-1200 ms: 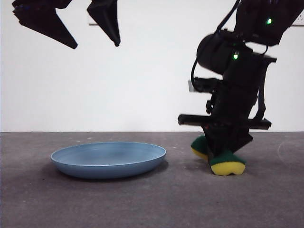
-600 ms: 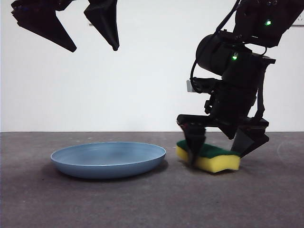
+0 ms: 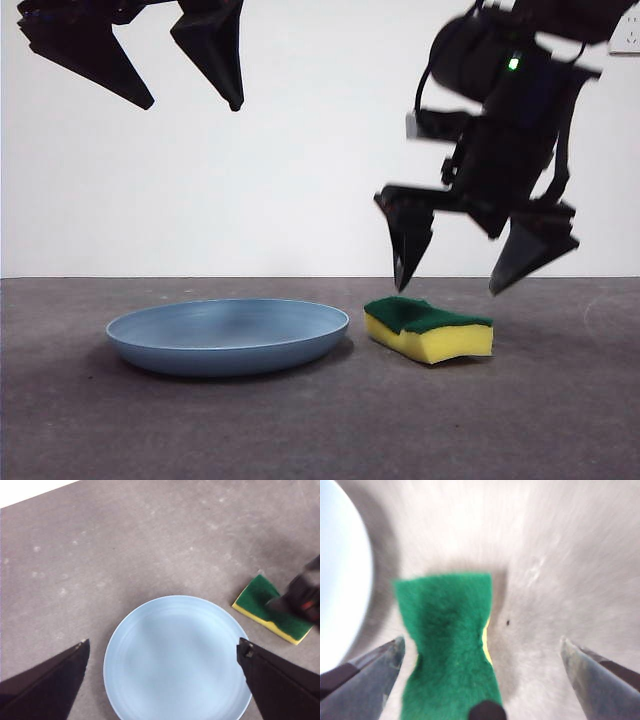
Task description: Pick up the plate,pick up the cloth,clean the plate with the cloth
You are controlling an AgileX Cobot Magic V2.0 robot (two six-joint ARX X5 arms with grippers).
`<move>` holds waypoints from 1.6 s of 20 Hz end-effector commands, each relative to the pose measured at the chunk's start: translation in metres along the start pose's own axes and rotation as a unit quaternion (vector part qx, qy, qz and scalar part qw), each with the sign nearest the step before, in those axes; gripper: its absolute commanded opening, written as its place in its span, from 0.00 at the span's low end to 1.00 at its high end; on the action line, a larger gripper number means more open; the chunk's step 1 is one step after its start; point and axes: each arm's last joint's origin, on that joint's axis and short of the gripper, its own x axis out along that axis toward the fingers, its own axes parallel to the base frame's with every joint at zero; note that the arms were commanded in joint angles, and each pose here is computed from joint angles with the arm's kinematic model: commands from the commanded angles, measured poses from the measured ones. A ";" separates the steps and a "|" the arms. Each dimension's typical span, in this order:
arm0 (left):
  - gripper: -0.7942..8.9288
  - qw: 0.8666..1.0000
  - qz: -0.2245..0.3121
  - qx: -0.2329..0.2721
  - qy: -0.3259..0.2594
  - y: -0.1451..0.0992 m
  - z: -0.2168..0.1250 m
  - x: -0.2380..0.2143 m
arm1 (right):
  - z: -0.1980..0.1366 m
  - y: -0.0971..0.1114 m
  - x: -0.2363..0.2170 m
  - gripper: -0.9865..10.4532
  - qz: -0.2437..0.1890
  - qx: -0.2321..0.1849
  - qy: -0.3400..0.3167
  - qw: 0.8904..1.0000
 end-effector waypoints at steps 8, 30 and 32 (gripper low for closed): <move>0.07 0.998 0.034 0.021 0.039 0.015 -0.008 0.004 | 0.002 -0.003 -0.063 0.08 0.013 0.002 -0.052 0.999; 0.07 0.976 0.024 -0.123 -0.178 0.076 -0.109 -0.033 | -0.092 -0.006 -0.131 0.08 0.059 -0.029 -0.313 0.947; 0.08 0.976 0.026 -0.122 -0.180 0.076 -0.109 -0.035 | -0.097 -0.007 -0.130 0.08 0.061 -0.015 -0.292 0.954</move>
